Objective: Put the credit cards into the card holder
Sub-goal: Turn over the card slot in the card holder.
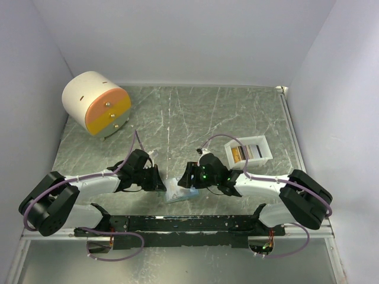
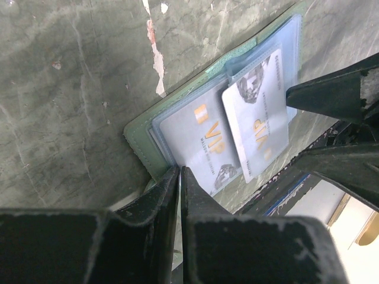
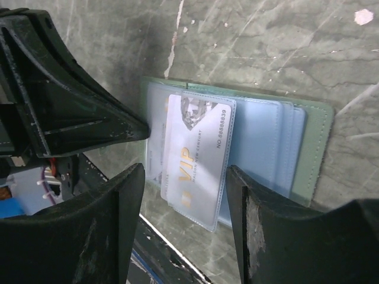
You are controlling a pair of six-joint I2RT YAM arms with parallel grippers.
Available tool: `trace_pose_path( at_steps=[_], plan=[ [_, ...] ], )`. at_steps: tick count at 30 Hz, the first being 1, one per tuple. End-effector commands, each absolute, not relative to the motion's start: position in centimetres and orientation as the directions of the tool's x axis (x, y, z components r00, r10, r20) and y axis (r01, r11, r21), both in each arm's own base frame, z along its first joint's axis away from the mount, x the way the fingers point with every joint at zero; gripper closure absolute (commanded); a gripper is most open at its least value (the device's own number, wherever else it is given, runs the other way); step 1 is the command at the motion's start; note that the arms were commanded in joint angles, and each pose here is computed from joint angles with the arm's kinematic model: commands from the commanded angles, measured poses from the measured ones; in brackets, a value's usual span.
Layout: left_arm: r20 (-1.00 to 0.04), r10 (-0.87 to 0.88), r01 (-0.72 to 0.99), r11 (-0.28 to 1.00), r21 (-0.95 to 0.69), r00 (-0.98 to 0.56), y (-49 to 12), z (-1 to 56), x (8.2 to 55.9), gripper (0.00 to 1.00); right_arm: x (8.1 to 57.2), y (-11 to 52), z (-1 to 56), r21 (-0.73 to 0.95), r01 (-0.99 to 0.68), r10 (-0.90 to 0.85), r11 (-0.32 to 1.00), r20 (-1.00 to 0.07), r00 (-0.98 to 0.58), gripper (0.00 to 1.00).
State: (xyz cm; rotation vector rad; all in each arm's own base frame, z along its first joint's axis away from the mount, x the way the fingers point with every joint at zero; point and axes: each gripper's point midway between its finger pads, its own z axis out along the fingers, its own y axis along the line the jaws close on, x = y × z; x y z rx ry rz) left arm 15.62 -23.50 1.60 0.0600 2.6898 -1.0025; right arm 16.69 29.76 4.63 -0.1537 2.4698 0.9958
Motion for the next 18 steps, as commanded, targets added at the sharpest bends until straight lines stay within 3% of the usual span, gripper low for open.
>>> trace_pose_path(
  at_steps=[1,18],
  plan=[
    [-0.261,-0.054,0.129,0.763,-0.633,-0.964,-23.3,1.2,15.4,0.83,16.3,30.7,5.9,0.686,-0.28,0.098,0.671,-0.456,-0.884,0.43],
    [-0.269,-0.054,0.133,0.765,-0.63,-0.962,-23.6,1.7,15.8,0.83,15.5,32.6,8.4,0.784,-0.325,0.119,0.529,-0.448,-0.886,0.44]
  ],
)
